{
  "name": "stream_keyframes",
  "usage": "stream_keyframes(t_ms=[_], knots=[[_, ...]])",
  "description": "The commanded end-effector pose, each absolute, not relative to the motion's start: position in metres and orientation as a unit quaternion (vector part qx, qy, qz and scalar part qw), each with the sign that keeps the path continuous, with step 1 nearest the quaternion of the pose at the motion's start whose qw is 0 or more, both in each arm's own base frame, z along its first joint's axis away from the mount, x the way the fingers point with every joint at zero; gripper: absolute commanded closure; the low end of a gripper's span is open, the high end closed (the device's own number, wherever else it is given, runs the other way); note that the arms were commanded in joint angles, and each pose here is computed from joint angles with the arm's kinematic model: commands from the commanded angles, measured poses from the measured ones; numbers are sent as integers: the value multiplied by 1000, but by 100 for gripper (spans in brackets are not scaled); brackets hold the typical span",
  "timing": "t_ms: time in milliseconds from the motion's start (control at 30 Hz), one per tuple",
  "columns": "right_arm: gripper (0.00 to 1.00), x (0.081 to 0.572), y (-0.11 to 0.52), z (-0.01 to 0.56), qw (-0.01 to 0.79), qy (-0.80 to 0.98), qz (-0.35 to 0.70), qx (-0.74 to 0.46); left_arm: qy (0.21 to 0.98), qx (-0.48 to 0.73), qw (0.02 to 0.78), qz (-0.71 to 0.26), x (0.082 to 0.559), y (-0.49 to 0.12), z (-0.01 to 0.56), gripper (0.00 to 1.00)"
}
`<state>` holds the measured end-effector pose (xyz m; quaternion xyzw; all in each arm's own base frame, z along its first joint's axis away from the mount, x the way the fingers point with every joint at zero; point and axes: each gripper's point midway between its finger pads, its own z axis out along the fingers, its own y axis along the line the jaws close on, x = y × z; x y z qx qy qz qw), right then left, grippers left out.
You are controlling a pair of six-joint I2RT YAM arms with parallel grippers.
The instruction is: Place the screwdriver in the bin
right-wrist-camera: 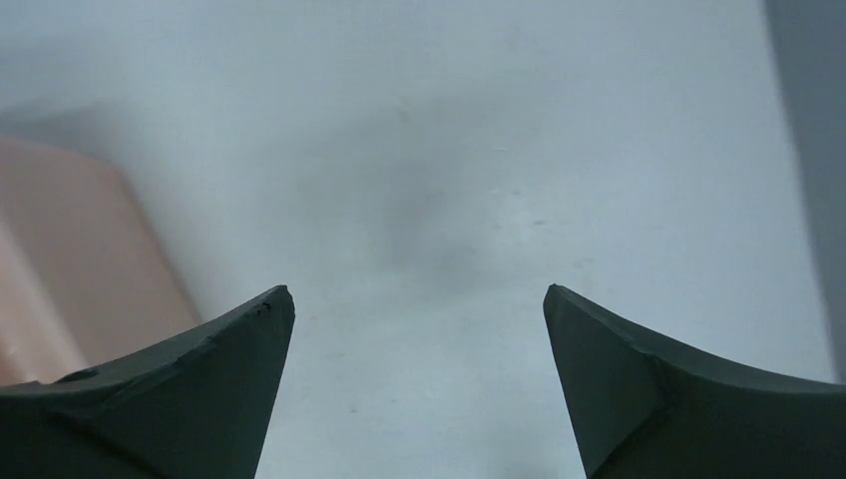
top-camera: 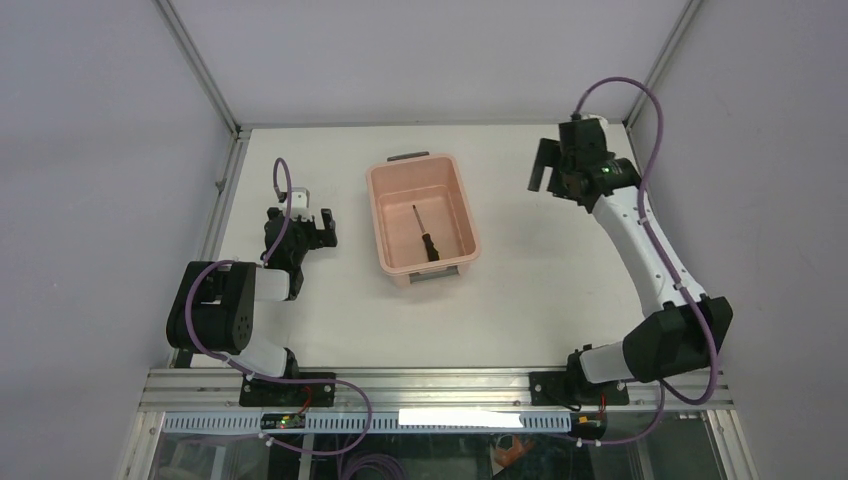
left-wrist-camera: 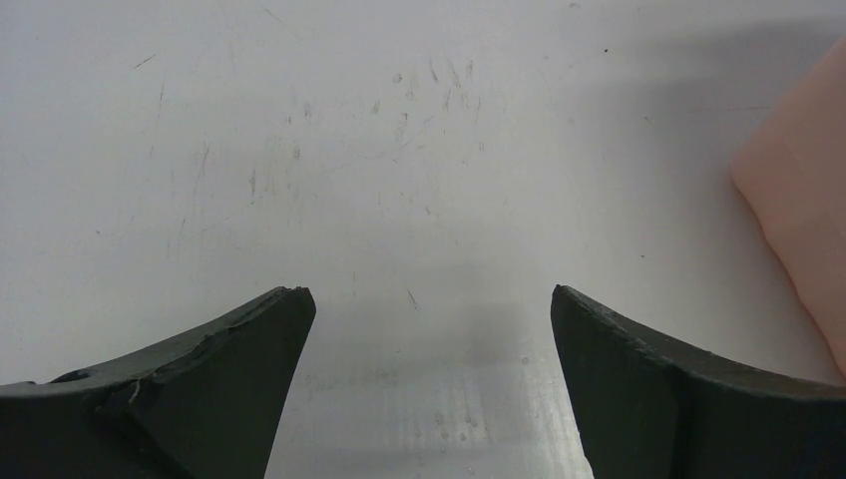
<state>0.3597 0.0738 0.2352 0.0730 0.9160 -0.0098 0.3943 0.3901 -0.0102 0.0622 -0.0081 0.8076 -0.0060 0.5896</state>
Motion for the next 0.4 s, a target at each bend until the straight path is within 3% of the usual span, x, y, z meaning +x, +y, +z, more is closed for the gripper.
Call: stream_keyframes(t_ms=[0, 133, 367], knots=[[1, 338, -5, 248, 411, 894, -99, 150, 791, -9, 611, -20, 394, -16, 79, 1], [1, 326, -28, 263, 433, 871, -126, 195, 791, -9, 611, -20, 394, -17, 79, 1], [1, 323, -21, 277, 472, 853, -87, 204, 791, -9, 611, -20, 394, -16, 79, 1]])
